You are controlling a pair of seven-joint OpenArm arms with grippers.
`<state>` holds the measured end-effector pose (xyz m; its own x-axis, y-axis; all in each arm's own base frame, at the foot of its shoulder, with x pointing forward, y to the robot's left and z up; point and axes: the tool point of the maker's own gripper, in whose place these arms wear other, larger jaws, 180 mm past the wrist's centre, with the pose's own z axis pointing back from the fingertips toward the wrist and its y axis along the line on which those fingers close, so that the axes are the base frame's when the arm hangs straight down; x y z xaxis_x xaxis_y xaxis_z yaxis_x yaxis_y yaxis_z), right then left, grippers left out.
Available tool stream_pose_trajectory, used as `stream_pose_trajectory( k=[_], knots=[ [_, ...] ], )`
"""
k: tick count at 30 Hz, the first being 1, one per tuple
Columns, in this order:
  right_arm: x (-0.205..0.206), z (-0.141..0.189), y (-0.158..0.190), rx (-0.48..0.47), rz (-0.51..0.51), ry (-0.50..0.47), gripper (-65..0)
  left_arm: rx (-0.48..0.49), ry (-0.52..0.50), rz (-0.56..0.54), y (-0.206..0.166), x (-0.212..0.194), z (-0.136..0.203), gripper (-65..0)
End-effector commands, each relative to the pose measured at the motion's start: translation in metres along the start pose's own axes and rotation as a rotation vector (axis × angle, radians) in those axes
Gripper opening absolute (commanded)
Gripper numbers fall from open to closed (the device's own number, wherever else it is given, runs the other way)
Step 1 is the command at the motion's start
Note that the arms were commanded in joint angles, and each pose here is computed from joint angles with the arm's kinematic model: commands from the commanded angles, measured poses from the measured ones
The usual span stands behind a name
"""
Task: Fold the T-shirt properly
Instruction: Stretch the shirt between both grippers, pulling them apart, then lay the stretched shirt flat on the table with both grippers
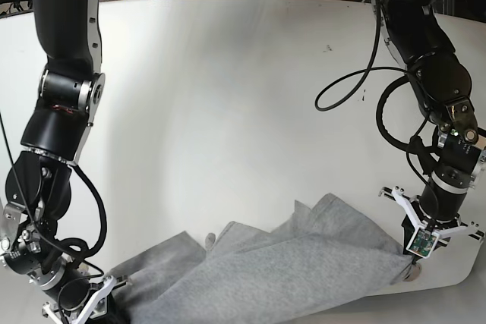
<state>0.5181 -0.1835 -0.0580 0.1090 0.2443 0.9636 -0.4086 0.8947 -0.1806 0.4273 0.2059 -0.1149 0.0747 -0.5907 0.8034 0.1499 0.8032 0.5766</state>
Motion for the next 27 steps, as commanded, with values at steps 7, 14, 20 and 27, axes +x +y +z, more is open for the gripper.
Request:
stream_pose_trajectory(
  k=[7, 14, 20, 27],
  knots=[
    [-0.077, 0.029, 0.000, -0.066, -0.042, 0.086, -65.0, -0.067, 0.213, -0.003, -0.038, -0.076, 0.022, -65.0],
    [-0.176, 0.064, 0.033, -0.068, -0.158, 0.226, -65.0, -0.189, 0.380, 0.007, -0.089, -0.142, 0.058, -65.0],
    [-0.249, 0.098, 0.064, -0.066, -0.260, 0.355, -65.0, -0.272, 0.491, 0.012, -0.120, -0.183, 0.092, -65.0],
    [-0.292, 0.135, 0.102, -0.028, -0.301, 0.432, -65.0, -0.296, 0.553, 0.042, -0.132, -0.213, 0.127, -65.0]
  ],
)
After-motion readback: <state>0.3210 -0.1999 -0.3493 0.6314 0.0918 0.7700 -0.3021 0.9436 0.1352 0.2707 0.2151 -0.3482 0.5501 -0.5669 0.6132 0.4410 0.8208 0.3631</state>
